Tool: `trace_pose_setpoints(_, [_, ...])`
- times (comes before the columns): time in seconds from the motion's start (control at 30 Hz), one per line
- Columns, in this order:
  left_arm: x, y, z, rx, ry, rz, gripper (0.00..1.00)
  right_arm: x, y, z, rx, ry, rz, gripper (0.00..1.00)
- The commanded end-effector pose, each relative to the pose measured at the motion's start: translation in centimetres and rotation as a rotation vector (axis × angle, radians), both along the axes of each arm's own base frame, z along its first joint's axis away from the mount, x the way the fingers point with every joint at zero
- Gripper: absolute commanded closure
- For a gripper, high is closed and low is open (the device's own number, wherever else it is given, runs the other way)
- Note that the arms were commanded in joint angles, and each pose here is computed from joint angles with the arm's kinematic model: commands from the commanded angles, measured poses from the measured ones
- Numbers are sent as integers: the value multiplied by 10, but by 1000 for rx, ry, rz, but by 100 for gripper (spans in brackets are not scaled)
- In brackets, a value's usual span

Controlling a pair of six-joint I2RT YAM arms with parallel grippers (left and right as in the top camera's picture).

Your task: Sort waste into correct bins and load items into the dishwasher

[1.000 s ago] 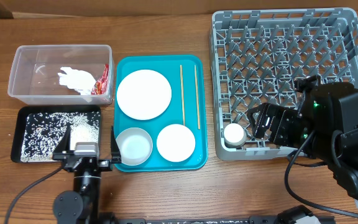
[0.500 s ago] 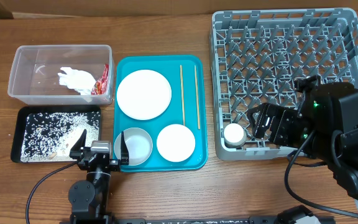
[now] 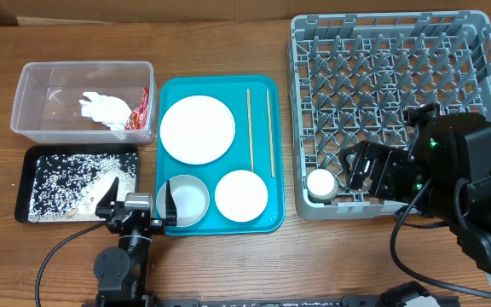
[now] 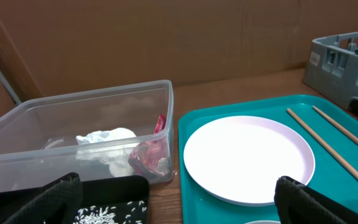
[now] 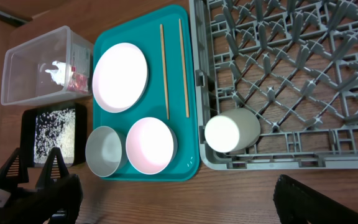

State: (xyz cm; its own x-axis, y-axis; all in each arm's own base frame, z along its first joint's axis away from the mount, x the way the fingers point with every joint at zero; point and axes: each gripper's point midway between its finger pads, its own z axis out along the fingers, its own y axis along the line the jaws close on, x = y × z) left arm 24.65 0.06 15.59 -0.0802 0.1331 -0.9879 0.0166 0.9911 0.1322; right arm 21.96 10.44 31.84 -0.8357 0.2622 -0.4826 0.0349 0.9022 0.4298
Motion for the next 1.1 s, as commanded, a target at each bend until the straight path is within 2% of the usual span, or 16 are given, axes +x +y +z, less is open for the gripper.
trace_pose_setpoints(0.0, [0, -2, 1, 18, -8, -12, 0, -1, -1, 3, -4, -20, 5, 0])
trace_pose_setpoints(0.23, [0, -2, 1, 18, -7, -12, 0, 25, 18, 36, 94, -176, 33, 0])
trace_pose_setpoints(0.33, [0, -2, 1, 18, -7, -12, 0, 36, 32, 35, 126, -169, 77, 0])
trace_pose_setpoints(0.47, [0, -1, 1, 18, -7, -12, 0, 45, 65, -13, 54, -3, 181, 0])
trace_pose_setpoints(0.57, [0, -1, 1, 18, -7, -12, 0, 49, 97, -67, -59, 157, 255, 0])
trace_pose_setpoints(0.77, [0, -1, 1, 18, -8, -12, 0, 100, 144, -130, -78, 201, 284, 0])
trace_pose_setpoints(0.93, [0, -2, 1, 18, -7, -12, 0, 139, 151, -180, -155, 194, 226, 9])
trace_pose_setpoints(1.0, [0, -2, 1, 18, -7, -12, 0, 154, 152, -196, -183, 176, 206, 16])
trace_pose_setpoints(1.03, [0, -2, 1, 18, -7, -12, 0, 160, 153, -203, -195, 168, 200, 21])
trace_pose_setpoints(1.07, [0, -2, 1, 18, -7, -12, 0, 168, 154, -218, -219, 162, 195, 31])
